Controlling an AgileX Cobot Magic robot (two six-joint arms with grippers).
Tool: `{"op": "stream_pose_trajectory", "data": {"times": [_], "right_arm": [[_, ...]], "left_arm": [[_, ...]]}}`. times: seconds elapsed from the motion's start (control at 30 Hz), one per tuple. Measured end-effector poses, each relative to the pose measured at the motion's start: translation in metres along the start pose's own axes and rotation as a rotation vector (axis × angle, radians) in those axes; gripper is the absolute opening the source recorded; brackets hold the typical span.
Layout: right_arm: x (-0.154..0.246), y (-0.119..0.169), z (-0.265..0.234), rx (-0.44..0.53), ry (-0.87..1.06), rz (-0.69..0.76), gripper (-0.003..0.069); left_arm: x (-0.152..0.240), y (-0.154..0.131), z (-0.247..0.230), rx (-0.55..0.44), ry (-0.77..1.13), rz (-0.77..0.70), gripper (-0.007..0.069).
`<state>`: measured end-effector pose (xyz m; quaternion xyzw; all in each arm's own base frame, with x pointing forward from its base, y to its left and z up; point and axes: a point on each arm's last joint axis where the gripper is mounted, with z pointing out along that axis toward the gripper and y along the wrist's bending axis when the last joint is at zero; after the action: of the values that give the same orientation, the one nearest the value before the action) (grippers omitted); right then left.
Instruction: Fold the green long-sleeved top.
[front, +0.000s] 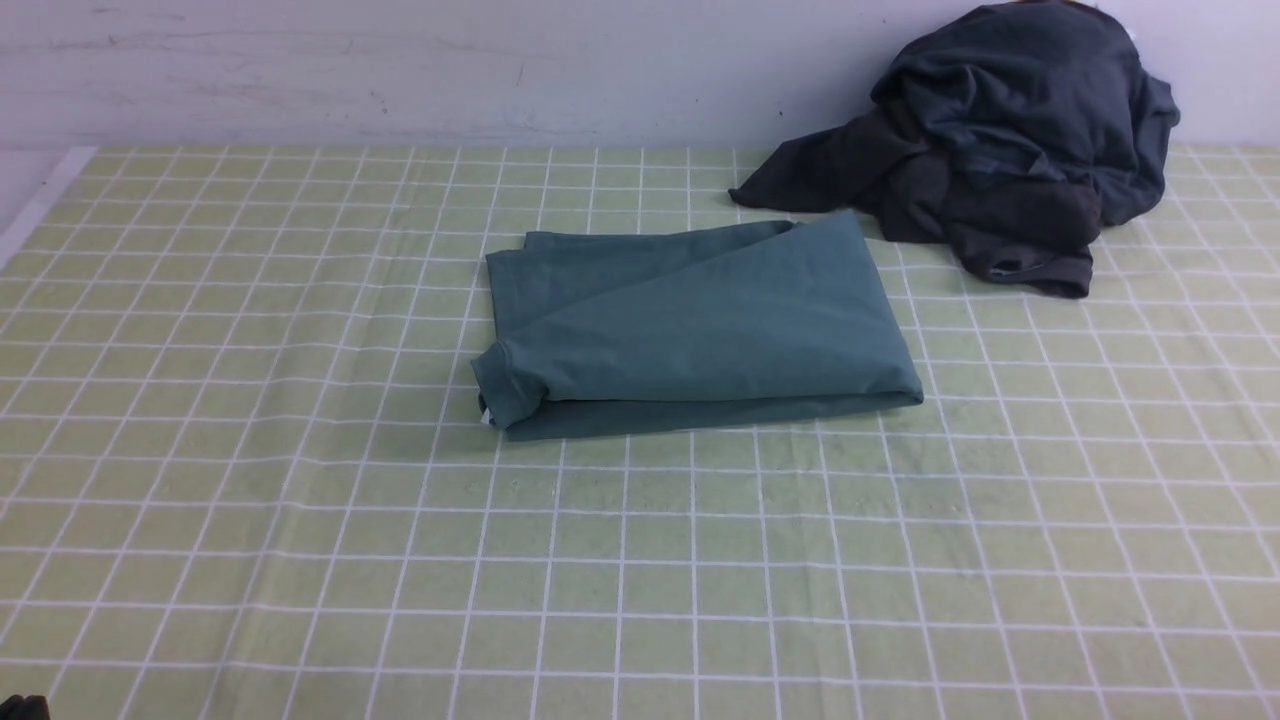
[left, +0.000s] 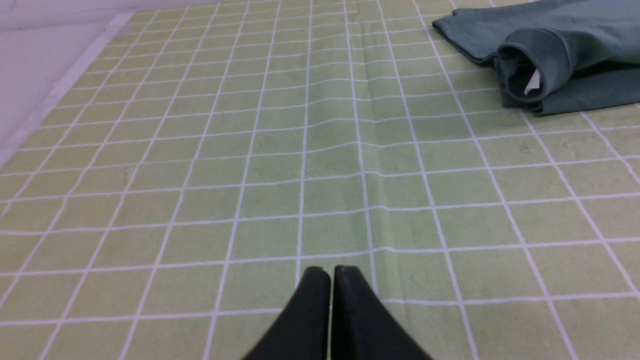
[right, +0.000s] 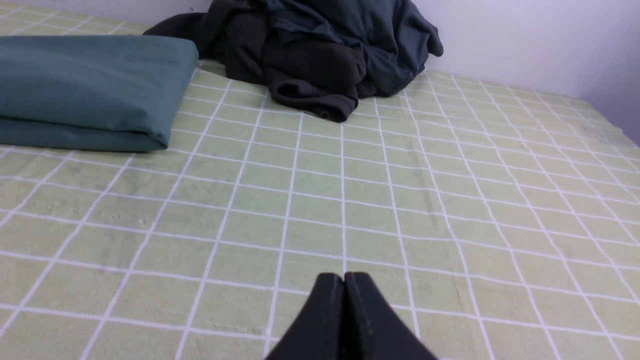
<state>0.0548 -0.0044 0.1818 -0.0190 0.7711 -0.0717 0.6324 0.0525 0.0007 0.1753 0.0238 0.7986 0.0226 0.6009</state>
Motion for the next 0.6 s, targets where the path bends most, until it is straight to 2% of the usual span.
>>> {"op": "stream_pose_trajectory", "data": {"times": [0.6], "right_arm": [[0.0000, 0.0000, 0.0000, 0.000, 0.000, -0.001, -0.0010]], "left_arm": [[0.0000, 0.0005, 0.0000, -0.009, 0.000, -0.003, -0.0003]]}}
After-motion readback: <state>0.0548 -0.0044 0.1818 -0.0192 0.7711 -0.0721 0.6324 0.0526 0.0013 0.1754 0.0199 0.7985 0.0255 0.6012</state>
